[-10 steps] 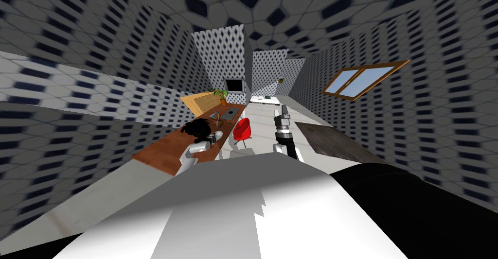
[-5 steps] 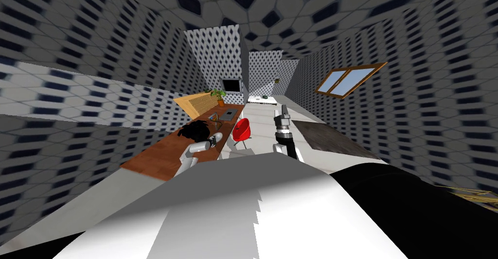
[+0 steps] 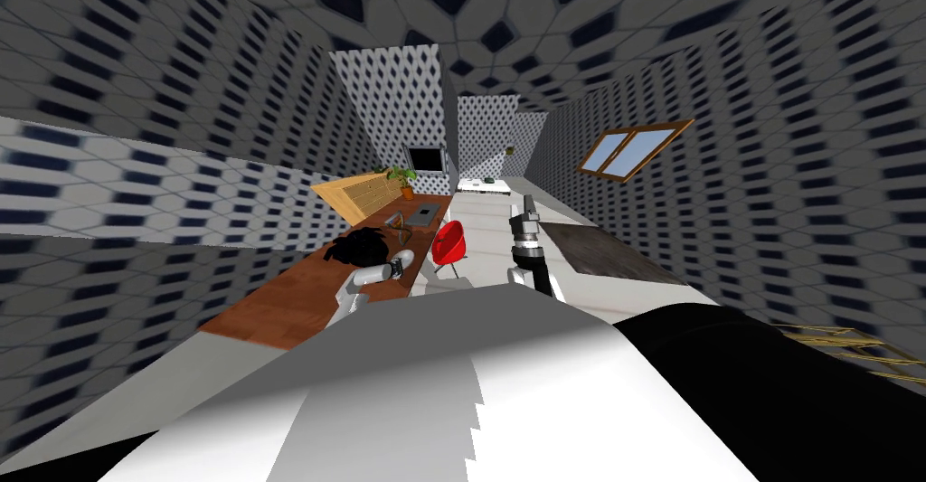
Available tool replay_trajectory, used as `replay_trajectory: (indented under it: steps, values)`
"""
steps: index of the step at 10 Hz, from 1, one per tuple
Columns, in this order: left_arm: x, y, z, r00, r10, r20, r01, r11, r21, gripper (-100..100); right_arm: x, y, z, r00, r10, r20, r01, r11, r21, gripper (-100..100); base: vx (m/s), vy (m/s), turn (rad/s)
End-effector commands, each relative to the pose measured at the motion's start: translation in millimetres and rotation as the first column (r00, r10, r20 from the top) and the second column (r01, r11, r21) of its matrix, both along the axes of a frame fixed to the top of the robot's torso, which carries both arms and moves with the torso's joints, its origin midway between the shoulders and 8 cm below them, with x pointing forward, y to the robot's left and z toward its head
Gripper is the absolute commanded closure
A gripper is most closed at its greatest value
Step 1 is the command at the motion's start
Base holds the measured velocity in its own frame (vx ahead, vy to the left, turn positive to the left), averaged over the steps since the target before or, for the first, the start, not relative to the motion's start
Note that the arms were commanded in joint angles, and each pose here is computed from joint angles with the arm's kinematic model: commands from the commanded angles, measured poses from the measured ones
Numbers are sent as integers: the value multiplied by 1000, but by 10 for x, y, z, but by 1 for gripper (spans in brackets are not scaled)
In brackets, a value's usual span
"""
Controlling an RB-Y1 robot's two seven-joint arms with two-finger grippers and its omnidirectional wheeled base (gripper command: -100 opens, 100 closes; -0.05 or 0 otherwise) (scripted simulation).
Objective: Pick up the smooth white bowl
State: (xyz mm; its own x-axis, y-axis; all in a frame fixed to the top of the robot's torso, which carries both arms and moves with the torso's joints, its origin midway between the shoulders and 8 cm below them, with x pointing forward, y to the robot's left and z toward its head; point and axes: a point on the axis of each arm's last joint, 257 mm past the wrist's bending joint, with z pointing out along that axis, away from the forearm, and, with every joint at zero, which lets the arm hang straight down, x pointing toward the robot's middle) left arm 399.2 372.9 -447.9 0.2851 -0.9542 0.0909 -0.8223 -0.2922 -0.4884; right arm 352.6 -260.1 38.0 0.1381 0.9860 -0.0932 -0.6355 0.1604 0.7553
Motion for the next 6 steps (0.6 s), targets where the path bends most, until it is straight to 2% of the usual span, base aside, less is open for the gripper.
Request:
replay_trajectory:
  steps: [1,2,3,5,6]
  values:
    - [0,0,0,1000,0,0,0,1000,0,0,0,0,0,1000,0,0,0,1000,0,0,3,5,3]
    - [227,-3,66,999,-11,41,10,1000,8,-100,0,0,0,1000,0,0,0,1000,0,0,-36,7,58]
    - [297,-12,80,999,-11,42,11,1000,6,-100,0,0,0,1000,0,0,0,1000,0,0,-44,6,30]
    - [190,31,-62,1000,3,6,-3,1000,3,-100,0,0,0,1000,0,0,0,1000,0,0,-15,1,-6]
    - [435,7,44,998,-12,54,12,1000,11,-100,0,0,0,1000,0,0,0,1000,0,0,-40,7,70]
